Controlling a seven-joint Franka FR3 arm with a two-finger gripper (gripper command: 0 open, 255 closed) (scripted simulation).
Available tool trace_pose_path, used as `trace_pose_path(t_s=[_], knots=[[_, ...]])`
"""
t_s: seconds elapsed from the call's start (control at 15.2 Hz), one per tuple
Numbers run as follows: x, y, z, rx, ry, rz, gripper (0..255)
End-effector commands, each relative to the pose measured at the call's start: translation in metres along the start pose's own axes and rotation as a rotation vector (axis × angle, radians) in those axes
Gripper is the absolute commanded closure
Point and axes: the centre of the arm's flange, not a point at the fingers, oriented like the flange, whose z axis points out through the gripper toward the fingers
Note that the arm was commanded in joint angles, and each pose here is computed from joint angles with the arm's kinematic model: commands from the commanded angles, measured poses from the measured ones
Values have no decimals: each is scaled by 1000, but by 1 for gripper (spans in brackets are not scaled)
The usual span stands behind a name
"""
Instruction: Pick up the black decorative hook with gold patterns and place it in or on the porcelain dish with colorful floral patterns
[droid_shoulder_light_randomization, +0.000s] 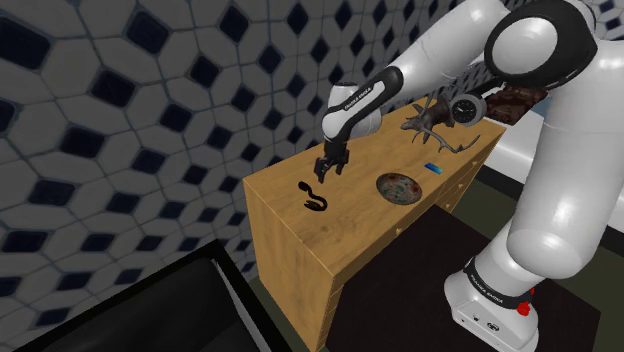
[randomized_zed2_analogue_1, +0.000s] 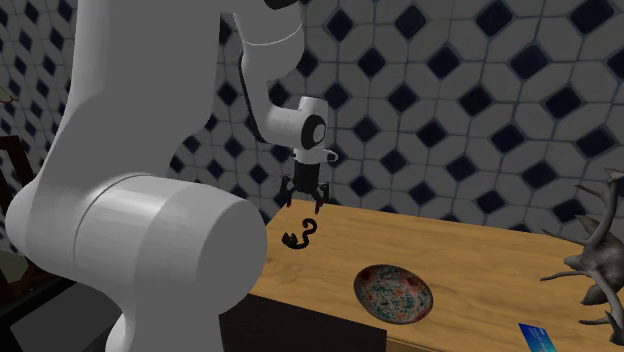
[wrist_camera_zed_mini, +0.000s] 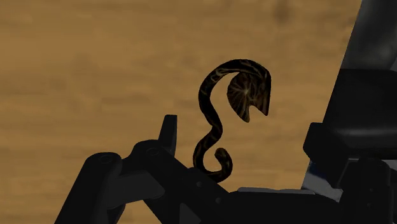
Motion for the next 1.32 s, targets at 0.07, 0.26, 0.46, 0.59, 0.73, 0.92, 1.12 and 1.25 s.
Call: trace_pose_path(t_s=[0.07,0.26,0.46,0.59,0.73,0.92,1.12,1.25], knots=[[28,3,32,14,2,10,0],[52,6,63,27,2,19,0],[75,8,91,39,3,28,0],[75,7,102,39,3,28,0],[76,7,112,39,3,28,0],[76,6,128,39,3,28,0],[76,6,131,39,3,28,0],[76,6,131,39,3,28,0]])
